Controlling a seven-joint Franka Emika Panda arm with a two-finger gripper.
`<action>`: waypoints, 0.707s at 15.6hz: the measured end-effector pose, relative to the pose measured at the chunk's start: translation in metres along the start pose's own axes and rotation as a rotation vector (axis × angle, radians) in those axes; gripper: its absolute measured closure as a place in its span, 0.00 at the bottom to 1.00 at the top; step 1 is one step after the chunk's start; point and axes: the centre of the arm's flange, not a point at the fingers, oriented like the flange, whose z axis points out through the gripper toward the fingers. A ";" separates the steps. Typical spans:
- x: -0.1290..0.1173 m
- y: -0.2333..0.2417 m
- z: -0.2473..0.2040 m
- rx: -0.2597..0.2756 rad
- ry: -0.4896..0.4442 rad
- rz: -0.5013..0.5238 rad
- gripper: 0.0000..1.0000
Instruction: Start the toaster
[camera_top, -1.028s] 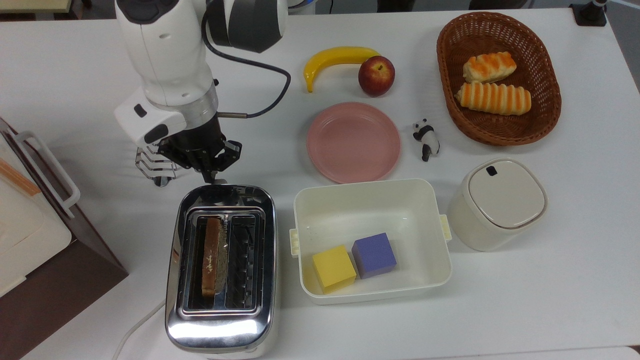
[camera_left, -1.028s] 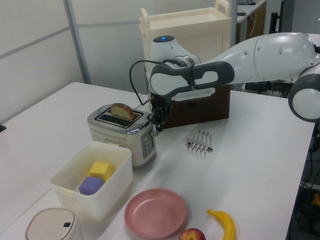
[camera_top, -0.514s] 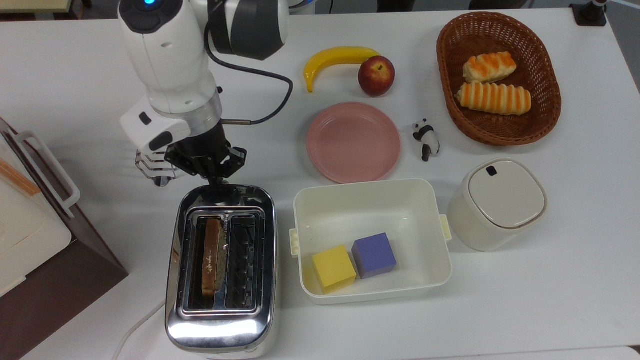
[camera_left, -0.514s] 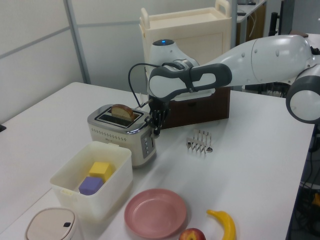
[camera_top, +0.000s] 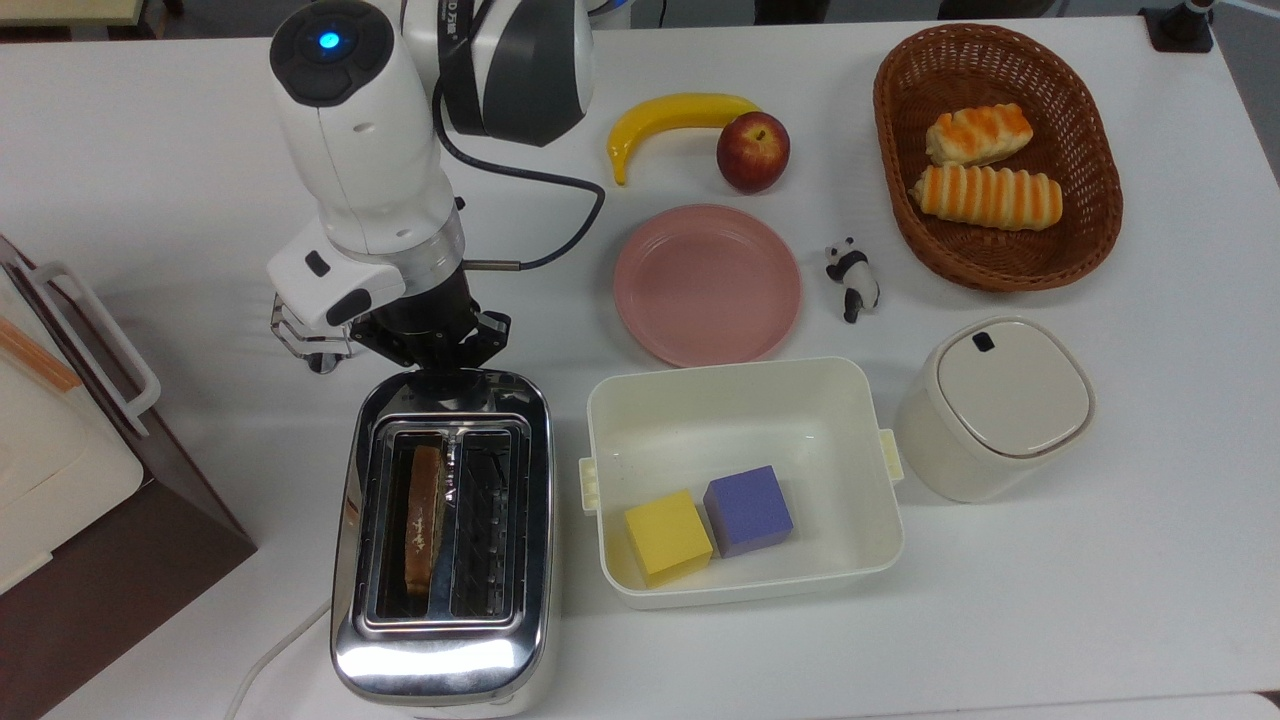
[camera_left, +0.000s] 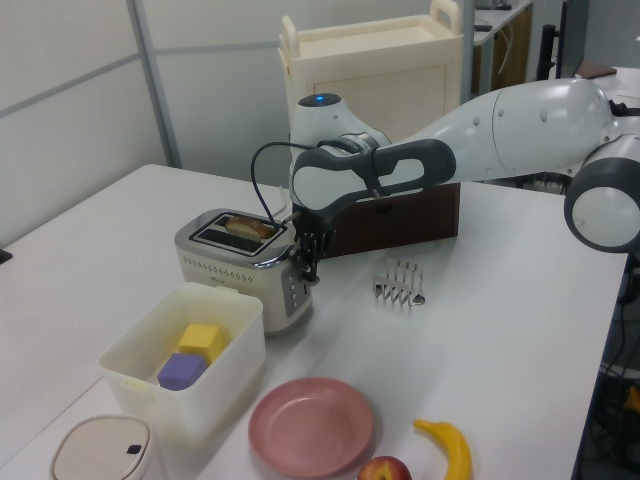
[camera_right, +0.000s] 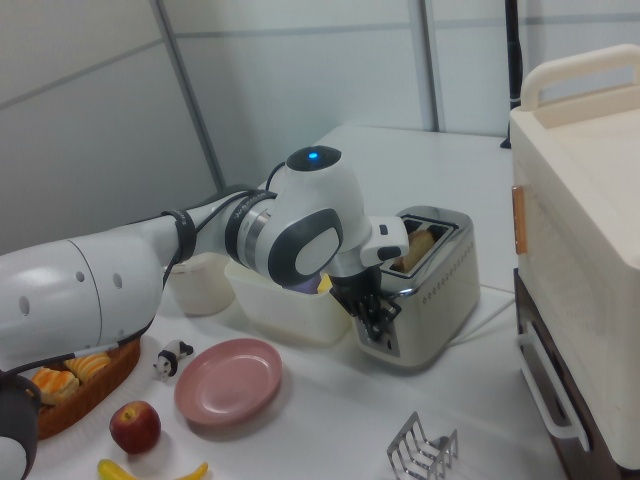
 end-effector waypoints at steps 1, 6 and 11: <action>0.000 0.000 0.001 0.000 0.000 0.000 0.99; -0.002 0.001 0.013 -0.001 0.002 0.001 0.99; -0.003 0.002 0.028 -0.003 -0.002 0.003 0.99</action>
